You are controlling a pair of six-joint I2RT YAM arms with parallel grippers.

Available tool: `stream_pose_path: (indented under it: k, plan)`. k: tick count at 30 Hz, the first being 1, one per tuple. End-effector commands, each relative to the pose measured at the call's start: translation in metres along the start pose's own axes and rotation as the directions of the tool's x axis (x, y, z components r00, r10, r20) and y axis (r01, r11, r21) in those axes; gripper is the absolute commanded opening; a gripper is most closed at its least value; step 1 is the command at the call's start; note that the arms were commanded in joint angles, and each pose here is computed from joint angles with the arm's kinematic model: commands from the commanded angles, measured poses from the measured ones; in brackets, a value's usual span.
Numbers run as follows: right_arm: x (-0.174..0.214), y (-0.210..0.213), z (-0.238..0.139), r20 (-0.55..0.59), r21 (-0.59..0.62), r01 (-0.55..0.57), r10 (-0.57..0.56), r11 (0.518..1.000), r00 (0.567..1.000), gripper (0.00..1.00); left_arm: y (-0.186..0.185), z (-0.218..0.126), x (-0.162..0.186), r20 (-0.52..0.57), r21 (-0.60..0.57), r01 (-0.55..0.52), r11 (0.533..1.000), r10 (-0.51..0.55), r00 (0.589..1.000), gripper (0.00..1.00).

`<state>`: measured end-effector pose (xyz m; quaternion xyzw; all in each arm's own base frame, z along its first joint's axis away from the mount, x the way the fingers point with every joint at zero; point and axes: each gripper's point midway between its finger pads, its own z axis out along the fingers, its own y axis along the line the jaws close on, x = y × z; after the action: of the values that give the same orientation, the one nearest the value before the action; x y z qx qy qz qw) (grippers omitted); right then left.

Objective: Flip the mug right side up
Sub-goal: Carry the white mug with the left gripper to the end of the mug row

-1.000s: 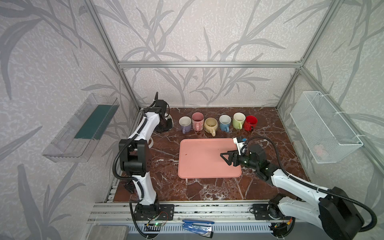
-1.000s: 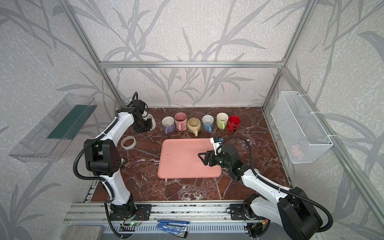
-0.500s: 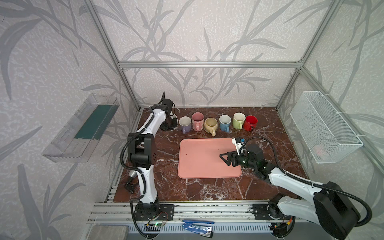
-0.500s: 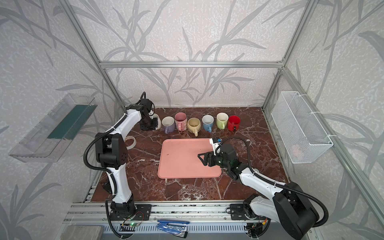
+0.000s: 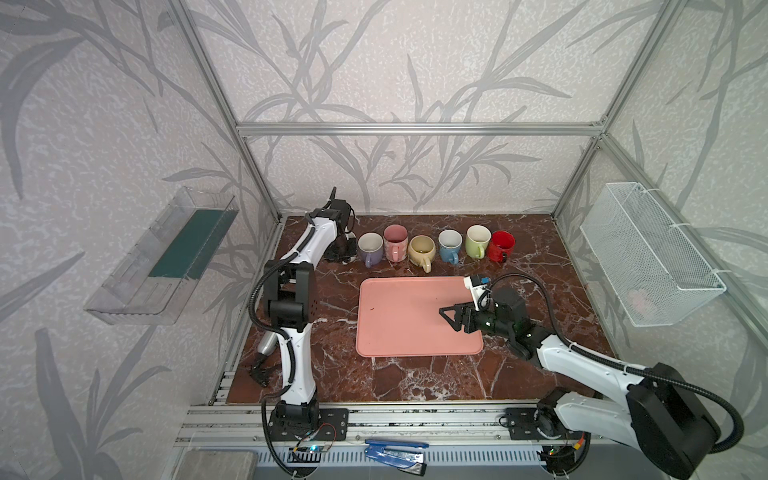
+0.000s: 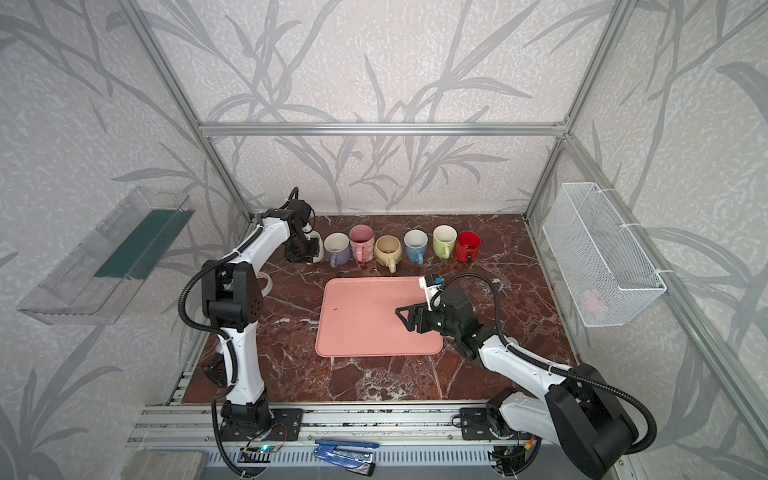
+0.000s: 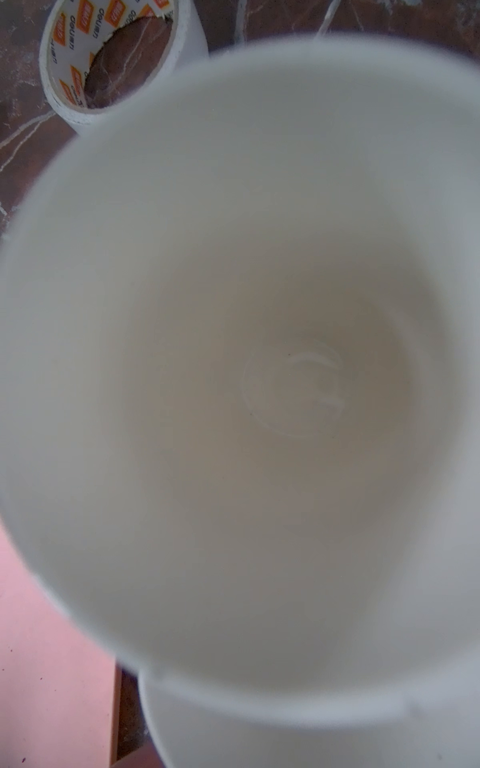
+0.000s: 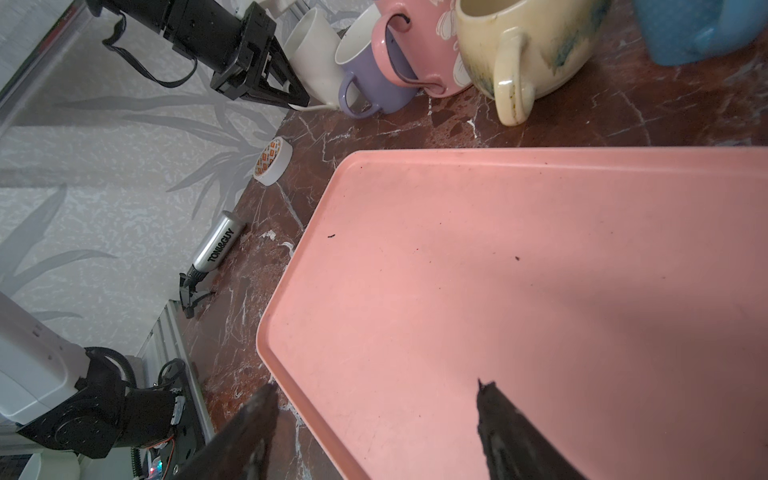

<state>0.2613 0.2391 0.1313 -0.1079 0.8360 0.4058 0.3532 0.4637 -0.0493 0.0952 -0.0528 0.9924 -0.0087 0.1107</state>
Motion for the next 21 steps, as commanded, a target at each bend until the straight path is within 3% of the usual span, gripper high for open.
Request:
stream_pose_path:
  k: [1,16,21]
  plan:
    - [-0.002,0.002,0.002,0.009,-0.007,0.005,-0.005,1.0,1.0,0.75,-0.003,-0.011,-0.01,0.035,-0.012,-0.031,0.999,0.031,0.999,0.0]
    - [-0.003,0.002,0.002,0.008,-0.007,0.004,-0.004,1.0,1.0,0.75,-0.001,0.002,-0.005,0.002,-0.041,-0.037,0.998,0.037,0.999,0.0]
    - [-0.002,0.002,0.002,0.007,-0.007,0.004,-0.004,1.0,1.0,0.75,-0.001,0.003,-0.003,-0.004,-0.043,-0.04,0.998,0.04,0.999,0.1]
